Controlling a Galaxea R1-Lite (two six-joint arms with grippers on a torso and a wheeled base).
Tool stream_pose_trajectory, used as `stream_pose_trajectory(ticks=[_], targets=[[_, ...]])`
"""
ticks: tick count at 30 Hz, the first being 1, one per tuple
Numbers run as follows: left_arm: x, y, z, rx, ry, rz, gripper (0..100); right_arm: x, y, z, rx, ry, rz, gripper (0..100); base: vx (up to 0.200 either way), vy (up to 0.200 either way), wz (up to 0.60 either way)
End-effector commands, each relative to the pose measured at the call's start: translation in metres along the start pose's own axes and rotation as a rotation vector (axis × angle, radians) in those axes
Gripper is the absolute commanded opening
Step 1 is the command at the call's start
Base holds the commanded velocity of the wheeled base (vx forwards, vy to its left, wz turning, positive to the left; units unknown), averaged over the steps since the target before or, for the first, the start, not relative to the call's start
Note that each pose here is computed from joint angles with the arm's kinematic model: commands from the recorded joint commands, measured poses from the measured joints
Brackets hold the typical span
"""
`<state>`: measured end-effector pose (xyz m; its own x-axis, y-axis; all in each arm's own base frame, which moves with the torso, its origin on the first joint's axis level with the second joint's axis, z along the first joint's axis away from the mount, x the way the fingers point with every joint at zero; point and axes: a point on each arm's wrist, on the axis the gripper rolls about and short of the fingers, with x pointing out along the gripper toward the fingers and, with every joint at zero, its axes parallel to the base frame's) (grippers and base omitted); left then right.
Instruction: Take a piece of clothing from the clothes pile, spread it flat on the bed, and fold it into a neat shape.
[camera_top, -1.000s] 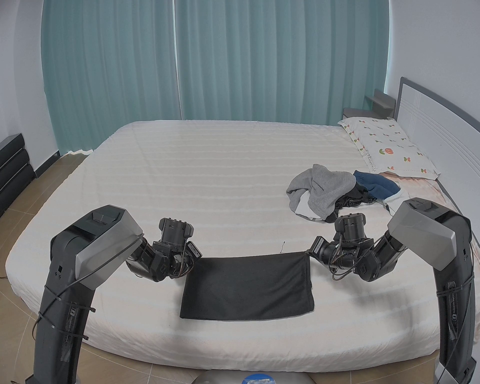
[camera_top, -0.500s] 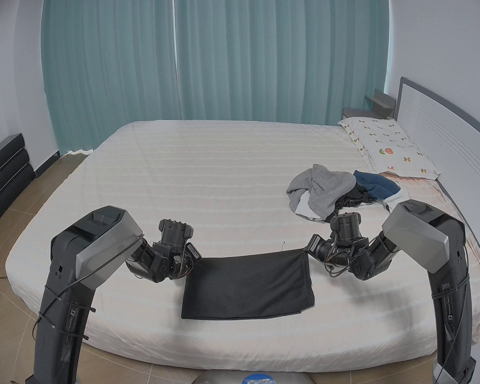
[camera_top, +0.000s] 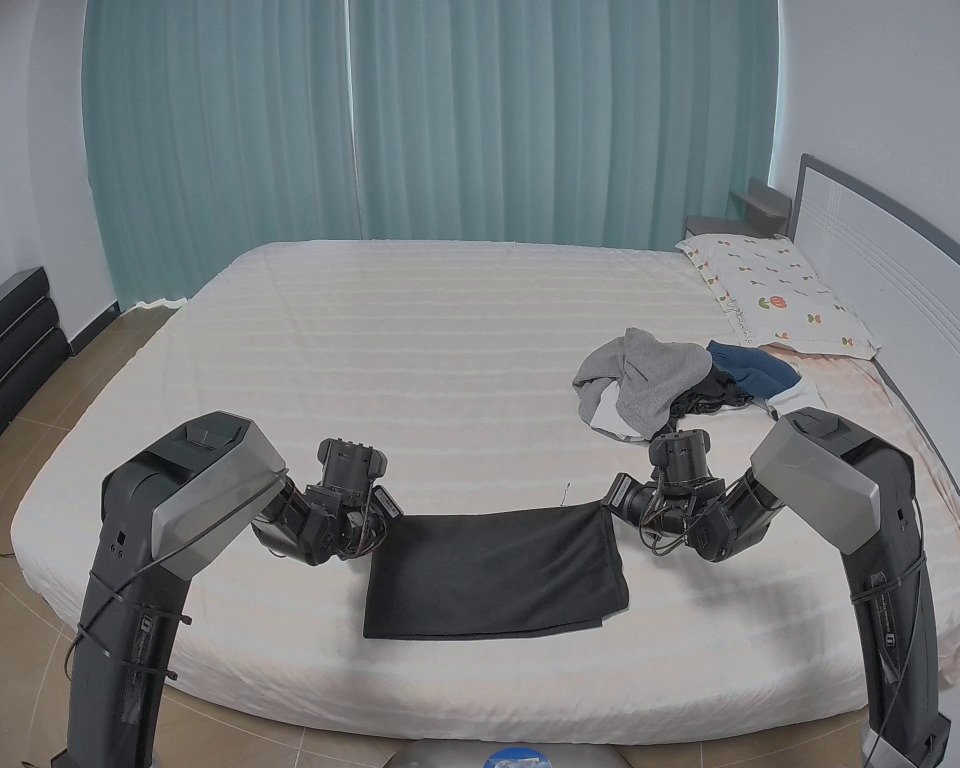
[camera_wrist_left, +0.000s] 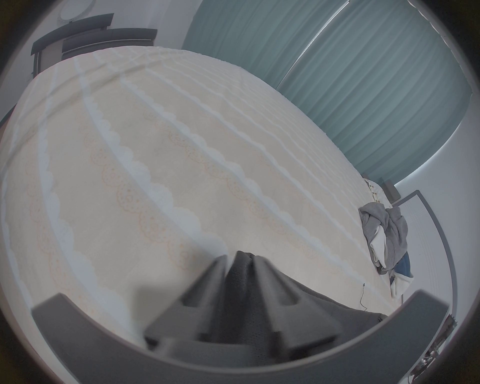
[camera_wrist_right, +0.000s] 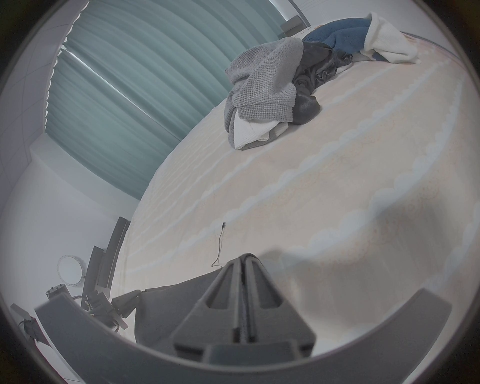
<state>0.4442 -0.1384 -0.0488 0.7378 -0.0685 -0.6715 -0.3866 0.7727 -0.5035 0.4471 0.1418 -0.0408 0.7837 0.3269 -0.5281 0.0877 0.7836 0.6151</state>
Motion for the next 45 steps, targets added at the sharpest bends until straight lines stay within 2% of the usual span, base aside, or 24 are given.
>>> stream_pose_trajectory(ticks=[1, 9, 15, 17, 19, 24, 45], targets=[[-0.001, -0.001, 0.001, -0.002, -0.002, -0.004, 100, 0.001, -0.001, -0.005, -0.004, 0.01, 0.001, 100, 0.0, 0.0, 0.0], [-0.002, -0.002, 0.003, -0.006, -0.008, -0.007, 100, -0.027, 0.002, 0.014, 0.02, -0.01, 0.004, 100, 0.0, 0.0, 0.0], [-0.022, -0.008, 0.017, -0.132, -0.027, -0.031, 100, -0.082, -0.011, 0.001, -0.027, 0.159, 0.031, 100, 0.0, 0.0, 0.0], [-0.033, -0.004, 0.016, -0.137, -0.007, -0.028, 100, -0.099, -0.02, -0.013, -0.092, 0.246, 0.048, 100, 0.0, 0.0, 0.0], [-0.035, -0.002, 0.016, -0.139, -0.002, -0.032, 100, -0.105, -0.025, -0.025, -0.155, 0.281, 0.053, 100, 0.0, 0.0, 0.0], [-0.034, 0.0, 0.015, -0.14, -0.001, -0.031, 100, -0.104, -0.029, -0.049, -0.215, 0.32, 0.065, 100, 0.0, 0.0, 0.0], [-0.032, 0.003, 0.018, -0.143, -0.007, -0.027, 100, -0.087, -0.023, -0.06, -0.243, 0.343, 0.085, 100, 0.0, 0.0, 0.0]])
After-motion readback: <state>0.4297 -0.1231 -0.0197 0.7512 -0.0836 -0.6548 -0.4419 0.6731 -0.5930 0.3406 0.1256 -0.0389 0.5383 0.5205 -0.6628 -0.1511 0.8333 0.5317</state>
